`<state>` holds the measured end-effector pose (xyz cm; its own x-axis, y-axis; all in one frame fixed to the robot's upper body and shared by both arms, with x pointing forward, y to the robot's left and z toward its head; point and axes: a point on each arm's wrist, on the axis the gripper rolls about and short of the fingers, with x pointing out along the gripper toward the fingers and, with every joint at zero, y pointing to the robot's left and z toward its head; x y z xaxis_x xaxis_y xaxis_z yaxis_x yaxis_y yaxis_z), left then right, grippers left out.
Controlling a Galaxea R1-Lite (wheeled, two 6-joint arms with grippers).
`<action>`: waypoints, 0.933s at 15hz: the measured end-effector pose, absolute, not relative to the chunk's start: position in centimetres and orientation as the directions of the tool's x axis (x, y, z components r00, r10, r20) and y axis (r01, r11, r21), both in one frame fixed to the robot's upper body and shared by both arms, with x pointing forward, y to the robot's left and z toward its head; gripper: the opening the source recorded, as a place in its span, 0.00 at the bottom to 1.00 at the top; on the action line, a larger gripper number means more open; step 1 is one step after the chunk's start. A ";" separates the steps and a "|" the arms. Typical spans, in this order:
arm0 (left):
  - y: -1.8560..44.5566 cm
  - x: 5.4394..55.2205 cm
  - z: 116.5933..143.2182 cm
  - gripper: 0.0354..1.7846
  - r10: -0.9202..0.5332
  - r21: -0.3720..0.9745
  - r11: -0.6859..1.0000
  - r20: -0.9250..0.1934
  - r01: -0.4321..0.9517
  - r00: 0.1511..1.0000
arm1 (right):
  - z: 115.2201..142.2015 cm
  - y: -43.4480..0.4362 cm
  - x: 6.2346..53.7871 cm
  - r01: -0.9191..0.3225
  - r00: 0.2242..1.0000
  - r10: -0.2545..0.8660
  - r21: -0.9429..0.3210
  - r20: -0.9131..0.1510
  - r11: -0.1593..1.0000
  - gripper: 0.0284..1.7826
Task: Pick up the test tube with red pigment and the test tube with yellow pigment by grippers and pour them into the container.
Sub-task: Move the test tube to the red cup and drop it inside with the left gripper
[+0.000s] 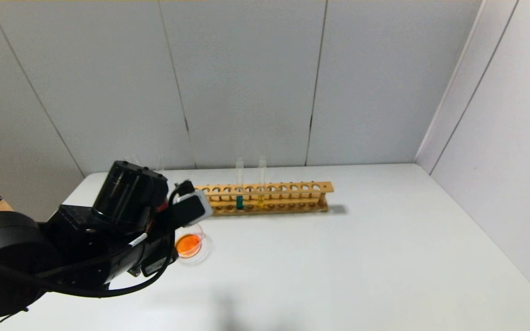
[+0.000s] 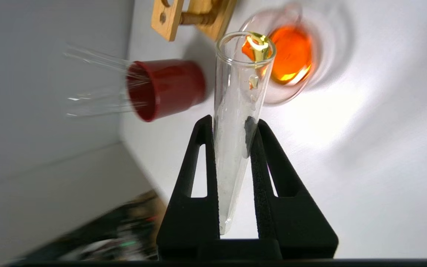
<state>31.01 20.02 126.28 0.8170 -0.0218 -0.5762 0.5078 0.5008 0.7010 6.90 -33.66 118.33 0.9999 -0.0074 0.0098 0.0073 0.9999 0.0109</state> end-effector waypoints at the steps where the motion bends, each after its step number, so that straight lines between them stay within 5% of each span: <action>1: 20.4 30.3 126.8 0.16 -0.057 0.635 0.598 -0.574 0.488 0.817 | 118.3 -33.7 6.9 0.007 1.000 -0.007 0.011 0.010 1.000 0.98; 6: 22.2 27.4 128.1 0.16 -0.147 0.329 0.867 -0.548 0.374 0.823 | 118.3 -33.7 6.9 0.007 1.000 -0.007 0.011 0.010 1.000 0.98; 14: 27.0 30.3 132.1 0.16 -0.198 0.002 0.978 -0.322 0.210 0.926 | 118.3 -33.7 6.9 0.008 1.000 -0.008 0.011 0.010 1.000 0.98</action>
